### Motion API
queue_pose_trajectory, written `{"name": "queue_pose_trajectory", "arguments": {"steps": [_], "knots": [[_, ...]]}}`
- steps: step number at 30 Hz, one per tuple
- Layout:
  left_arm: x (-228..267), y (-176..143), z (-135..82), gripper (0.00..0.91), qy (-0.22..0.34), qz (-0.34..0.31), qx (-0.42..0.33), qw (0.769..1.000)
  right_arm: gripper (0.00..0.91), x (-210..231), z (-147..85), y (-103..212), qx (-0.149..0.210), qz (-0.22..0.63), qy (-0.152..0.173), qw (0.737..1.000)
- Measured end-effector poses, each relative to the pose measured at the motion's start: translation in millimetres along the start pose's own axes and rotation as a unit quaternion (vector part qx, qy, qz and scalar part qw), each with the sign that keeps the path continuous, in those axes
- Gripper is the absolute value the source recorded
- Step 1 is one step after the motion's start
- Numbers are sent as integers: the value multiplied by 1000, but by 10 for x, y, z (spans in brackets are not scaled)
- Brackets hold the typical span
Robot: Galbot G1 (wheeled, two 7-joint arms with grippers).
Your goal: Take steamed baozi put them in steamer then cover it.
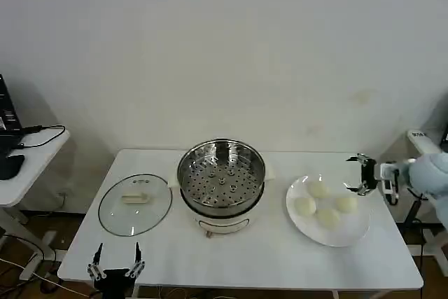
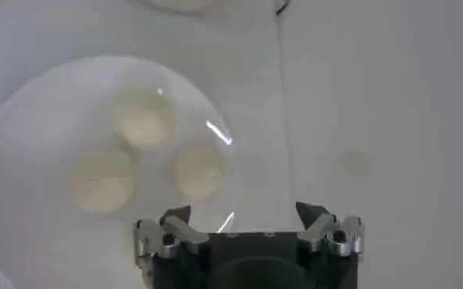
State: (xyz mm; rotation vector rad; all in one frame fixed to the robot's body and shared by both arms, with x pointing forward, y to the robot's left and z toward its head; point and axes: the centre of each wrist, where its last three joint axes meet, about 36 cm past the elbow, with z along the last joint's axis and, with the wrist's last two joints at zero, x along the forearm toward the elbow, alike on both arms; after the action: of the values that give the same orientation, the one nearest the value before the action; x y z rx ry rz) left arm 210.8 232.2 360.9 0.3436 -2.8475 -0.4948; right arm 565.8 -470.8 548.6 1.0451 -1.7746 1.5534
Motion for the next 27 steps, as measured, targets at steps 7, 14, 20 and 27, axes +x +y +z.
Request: {"name": "queue_pose_trajectory", "arguments": {"steps": [7,14,20,27], "knots": [[4,-13,3,907,-1,-3,4,1000,907,-280,-38,-266,8,-71,14,997],[13,9,15,907,-2,-8,5,1000,907,-599,-113,-381,12,-113,21,993],[3,50,22,907,-4,-12,2,1000,907,-862,-206,-448,11,-130,24,991],[0,67,39,907,-3,-16,3,1000,907,-1112,-325,-501,20,-141,29,989]]}}
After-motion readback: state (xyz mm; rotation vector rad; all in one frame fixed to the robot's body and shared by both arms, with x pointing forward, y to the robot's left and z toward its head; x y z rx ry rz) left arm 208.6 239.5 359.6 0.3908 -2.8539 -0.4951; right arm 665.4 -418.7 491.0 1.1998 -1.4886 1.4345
